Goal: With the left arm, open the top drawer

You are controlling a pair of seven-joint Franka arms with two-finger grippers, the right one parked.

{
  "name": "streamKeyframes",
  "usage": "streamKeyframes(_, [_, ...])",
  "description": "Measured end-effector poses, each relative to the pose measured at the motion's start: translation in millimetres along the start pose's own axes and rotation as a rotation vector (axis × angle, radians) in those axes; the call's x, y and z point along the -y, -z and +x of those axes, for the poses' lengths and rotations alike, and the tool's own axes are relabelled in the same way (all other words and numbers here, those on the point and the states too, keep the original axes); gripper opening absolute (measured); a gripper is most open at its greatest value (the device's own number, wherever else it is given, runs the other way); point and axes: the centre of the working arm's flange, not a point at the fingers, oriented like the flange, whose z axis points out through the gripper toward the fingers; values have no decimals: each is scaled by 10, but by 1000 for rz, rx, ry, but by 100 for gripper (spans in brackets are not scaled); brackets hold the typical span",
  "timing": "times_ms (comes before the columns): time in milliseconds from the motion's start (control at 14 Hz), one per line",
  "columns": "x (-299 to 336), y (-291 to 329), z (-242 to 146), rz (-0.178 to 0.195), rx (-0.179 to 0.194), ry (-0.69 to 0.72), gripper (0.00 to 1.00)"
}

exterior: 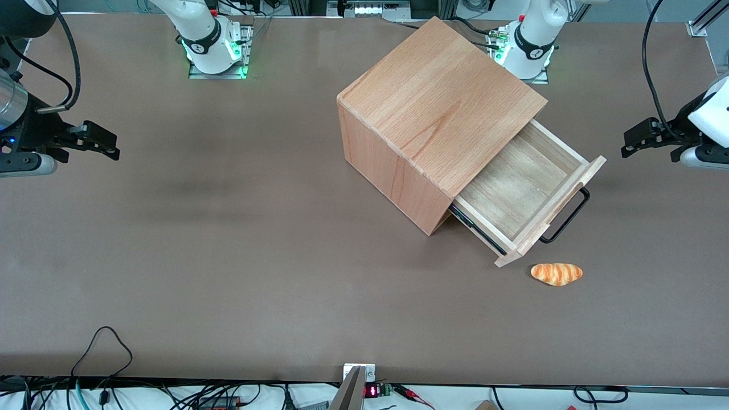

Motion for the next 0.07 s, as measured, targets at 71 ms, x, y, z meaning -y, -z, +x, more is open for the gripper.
streamKeyframes(71, [0, 1, 0, 0, 0, 0, 100])
